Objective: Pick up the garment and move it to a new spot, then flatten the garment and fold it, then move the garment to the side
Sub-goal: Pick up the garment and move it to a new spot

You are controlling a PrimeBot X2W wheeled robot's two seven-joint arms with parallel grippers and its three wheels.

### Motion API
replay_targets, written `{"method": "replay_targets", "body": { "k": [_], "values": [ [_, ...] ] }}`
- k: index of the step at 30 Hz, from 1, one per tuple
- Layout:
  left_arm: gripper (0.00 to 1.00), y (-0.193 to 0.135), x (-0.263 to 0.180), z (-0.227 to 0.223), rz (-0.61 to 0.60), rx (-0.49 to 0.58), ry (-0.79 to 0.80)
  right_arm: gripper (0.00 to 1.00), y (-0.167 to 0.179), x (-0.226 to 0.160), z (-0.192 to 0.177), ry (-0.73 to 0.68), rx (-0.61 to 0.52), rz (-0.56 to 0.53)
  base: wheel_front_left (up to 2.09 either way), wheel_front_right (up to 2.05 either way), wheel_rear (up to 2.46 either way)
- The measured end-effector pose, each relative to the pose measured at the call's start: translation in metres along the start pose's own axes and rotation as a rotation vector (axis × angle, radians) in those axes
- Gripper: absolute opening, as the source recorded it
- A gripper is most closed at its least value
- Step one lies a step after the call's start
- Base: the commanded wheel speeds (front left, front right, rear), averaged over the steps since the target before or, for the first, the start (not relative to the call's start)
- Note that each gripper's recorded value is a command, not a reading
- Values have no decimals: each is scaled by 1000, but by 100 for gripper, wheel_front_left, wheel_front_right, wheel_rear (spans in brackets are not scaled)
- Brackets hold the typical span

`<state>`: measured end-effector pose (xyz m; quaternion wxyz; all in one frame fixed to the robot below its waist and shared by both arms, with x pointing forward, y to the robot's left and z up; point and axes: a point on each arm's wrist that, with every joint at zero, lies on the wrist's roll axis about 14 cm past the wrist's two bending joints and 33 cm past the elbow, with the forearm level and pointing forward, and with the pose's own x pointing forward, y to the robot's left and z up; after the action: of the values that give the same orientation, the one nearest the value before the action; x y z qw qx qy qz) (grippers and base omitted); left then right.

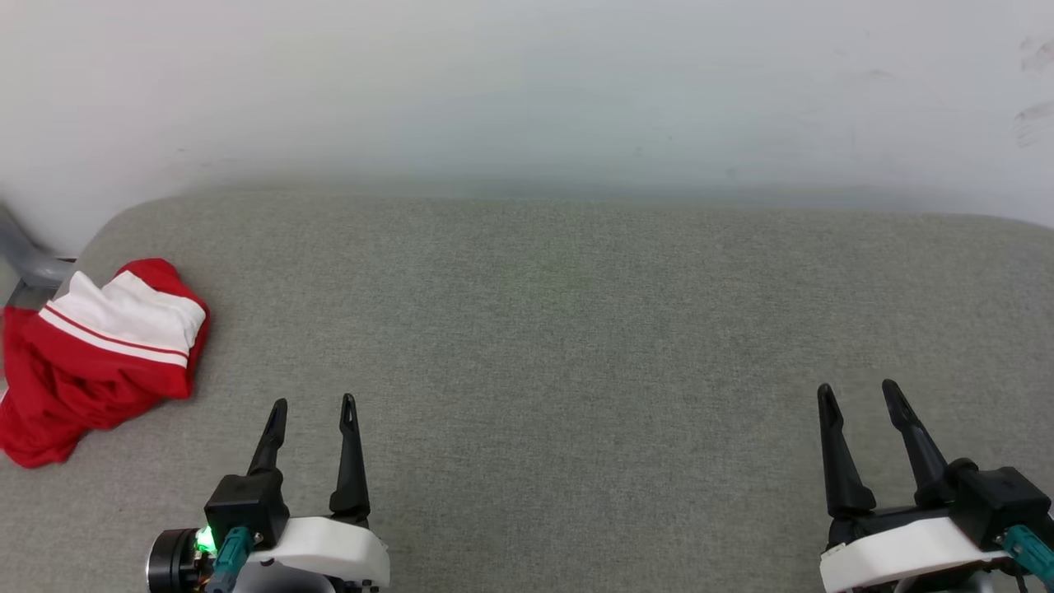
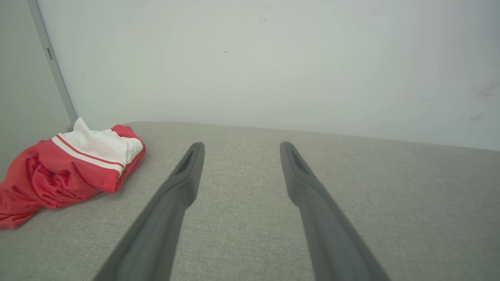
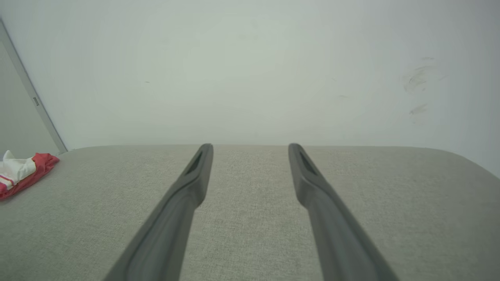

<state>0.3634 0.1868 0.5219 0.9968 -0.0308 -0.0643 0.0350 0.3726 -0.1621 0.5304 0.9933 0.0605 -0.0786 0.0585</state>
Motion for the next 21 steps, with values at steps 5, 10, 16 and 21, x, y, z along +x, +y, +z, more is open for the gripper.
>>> {"method": "replay_targets", "body": {
  "k": [5, 10, 16, 21],
  "values": [
    [100, 9, -2, 1, 27, 5, -2, 100, 8, 5, -3, 7, 6, 26, 0, 0, 0],
    [100, 21, -8, 2, 62, 10, -2, 100, 19, 11, -7, 14, 16, 59, 0, 0, 0],
    [100, 37, -16, 3, 114, 18, -1, 100, 37, 19, -12, 24, 26, 111, 0, 0, 0],
    [100, 52, -24, 5, 161, 25, -3, 100, 52, 26, -16, 32, 36, 156, 0, 0, 0]
  ]
}}
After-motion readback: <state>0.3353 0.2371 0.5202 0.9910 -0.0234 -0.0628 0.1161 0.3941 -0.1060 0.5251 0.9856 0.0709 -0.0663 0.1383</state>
